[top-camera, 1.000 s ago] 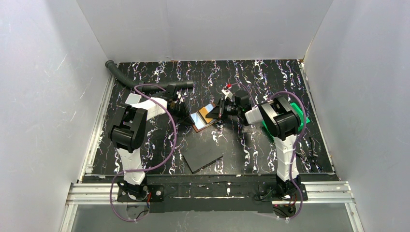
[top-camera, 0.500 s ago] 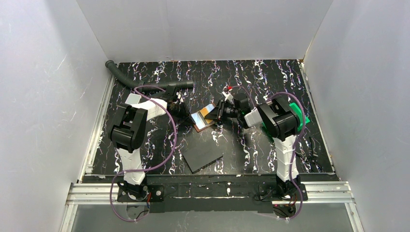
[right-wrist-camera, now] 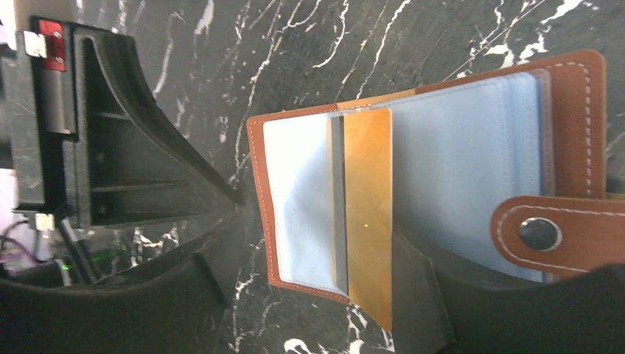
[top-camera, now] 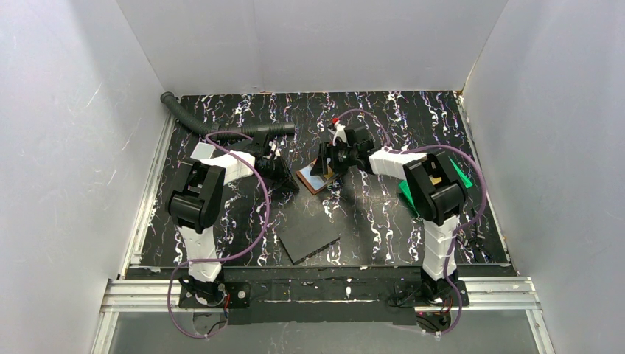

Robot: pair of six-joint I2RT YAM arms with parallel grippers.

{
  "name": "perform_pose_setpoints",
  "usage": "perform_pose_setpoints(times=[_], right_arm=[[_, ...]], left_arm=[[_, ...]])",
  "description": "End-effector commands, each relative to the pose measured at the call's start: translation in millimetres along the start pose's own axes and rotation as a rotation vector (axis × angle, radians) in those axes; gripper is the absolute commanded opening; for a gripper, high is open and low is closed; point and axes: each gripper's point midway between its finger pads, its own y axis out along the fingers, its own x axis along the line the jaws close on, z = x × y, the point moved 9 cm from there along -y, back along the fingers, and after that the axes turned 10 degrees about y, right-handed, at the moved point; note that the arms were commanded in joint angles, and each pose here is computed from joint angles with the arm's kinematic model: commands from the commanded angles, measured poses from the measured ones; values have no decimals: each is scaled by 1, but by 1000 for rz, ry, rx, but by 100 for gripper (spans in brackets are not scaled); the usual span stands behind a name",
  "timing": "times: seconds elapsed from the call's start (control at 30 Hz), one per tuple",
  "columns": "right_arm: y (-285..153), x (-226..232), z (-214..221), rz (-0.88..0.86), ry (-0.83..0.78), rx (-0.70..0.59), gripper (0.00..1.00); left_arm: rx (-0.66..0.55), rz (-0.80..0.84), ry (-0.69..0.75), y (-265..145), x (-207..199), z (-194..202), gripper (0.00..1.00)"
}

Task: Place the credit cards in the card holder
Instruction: Insert the credit card into the card holder.

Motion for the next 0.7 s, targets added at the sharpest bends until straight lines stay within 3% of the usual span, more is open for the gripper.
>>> perform_pose_setpoints(times=[0.0, 0.07, 0.13, 0.27, 0.37, 0.4, 0.5, 0.67], right_arm=[[-12, -11, 8, 181, -101, 81, 76], [-12, -7, 6, 178, -123, 75, 83], [-12, 0, 2, 154, -115, 56, 79], [-7, 10, -1, 65, -52, 53, 68], [-6, 13, -4, -12, 28, 16, 54], [-8, 11, -5, -27, 51, 12, 54], [-13, 6, -8, -45, 59, 0, 64], [-18, 2, -9, 20, 10, 33, 73]], left_arm=[[20, -27, 7, -3, 3, 10, 14], [19, -20, 7, -3, 2, 9, 14], [13, 40, 28, -5, -5, 6, 23], [-3, 166, 44, -4, -17, 0, 36], [-10, 205, 13, 1, -20, -3, 37], [-14, 206, 4, 2, -20, -4, 37], [-21, 205, -16, 7, -18, -6, 36], [-24, 157, -40, 18, -10, -7, 27]])
